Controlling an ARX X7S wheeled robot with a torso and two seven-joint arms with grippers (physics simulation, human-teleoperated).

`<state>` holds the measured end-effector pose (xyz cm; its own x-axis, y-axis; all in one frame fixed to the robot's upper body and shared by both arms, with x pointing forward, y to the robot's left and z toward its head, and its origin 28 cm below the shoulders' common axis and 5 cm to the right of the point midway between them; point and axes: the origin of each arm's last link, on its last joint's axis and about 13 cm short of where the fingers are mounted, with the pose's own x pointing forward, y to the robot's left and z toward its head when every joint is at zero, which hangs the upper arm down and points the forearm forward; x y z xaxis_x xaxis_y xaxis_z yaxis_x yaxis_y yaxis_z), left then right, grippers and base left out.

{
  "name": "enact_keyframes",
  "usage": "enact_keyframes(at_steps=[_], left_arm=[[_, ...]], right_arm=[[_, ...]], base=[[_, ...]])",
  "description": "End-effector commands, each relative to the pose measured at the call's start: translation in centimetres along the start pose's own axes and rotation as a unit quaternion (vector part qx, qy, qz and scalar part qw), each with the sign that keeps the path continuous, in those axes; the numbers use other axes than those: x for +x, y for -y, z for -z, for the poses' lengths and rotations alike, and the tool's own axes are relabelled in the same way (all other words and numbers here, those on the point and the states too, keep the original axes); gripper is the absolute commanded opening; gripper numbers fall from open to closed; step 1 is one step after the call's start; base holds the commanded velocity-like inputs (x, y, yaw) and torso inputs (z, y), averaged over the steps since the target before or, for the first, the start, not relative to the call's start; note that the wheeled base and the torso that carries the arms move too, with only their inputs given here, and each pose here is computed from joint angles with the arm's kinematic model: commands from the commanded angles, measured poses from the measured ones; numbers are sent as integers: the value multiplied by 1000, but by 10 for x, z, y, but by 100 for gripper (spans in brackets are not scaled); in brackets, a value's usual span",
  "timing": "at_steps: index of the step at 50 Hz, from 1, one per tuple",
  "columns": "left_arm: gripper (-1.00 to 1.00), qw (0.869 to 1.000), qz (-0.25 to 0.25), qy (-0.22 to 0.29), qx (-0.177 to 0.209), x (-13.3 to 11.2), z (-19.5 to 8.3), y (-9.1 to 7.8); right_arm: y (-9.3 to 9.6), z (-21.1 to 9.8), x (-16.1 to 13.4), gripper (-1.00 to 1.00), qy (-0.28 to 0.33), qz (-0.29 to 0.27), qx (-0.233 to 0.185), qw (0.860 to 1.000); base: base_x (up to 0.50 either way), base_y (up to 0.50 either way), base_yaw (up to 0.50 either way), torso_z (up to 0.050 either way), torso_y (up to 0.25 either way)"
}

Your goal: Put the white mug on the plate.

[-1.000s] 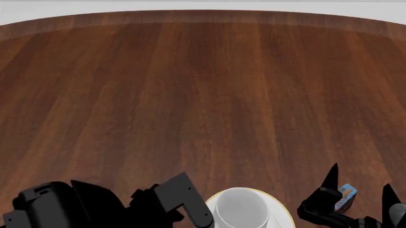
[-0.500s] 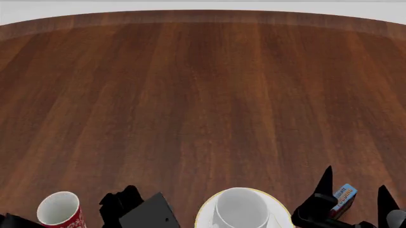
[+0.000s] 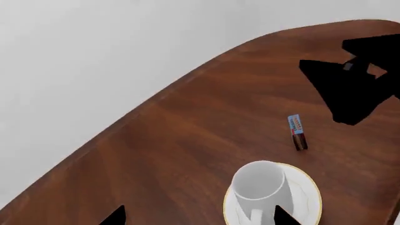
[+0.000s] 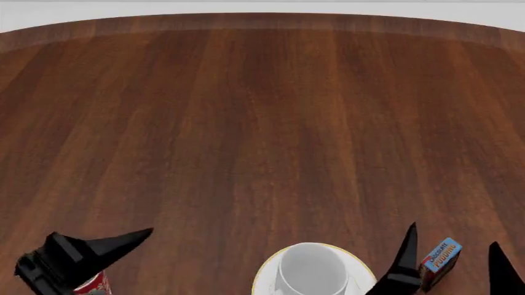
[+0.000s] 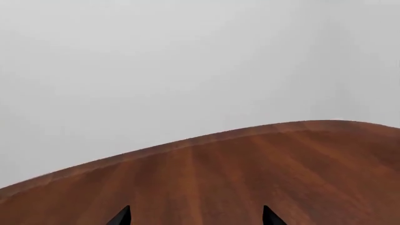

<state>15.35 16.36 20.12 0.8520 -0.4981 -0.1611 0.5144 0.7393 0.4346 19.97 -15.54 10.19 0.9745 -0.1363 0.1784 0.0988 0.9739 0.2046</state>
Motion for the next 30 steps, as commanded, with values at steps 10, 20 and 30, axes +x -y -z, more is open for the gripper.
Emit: enact_keyframes(at_steps=[10,20,30], left_arm=[[100,976,-158,137,-59,-31,15,16],[100,965,-201,150,-81,-40,36,29],[100,951,-256,157,-68,-50,57,44]], right_arm=[[-11,-29,-62,100,56,-28,-67,996],[-13,-33,-99,100,77,-36,-90,992],[-12,-29,-129,100,78,-39,-102,991]], base=[[0,0,0,0,0],[0,0,0,0,0],[0,0,0,0,0]])
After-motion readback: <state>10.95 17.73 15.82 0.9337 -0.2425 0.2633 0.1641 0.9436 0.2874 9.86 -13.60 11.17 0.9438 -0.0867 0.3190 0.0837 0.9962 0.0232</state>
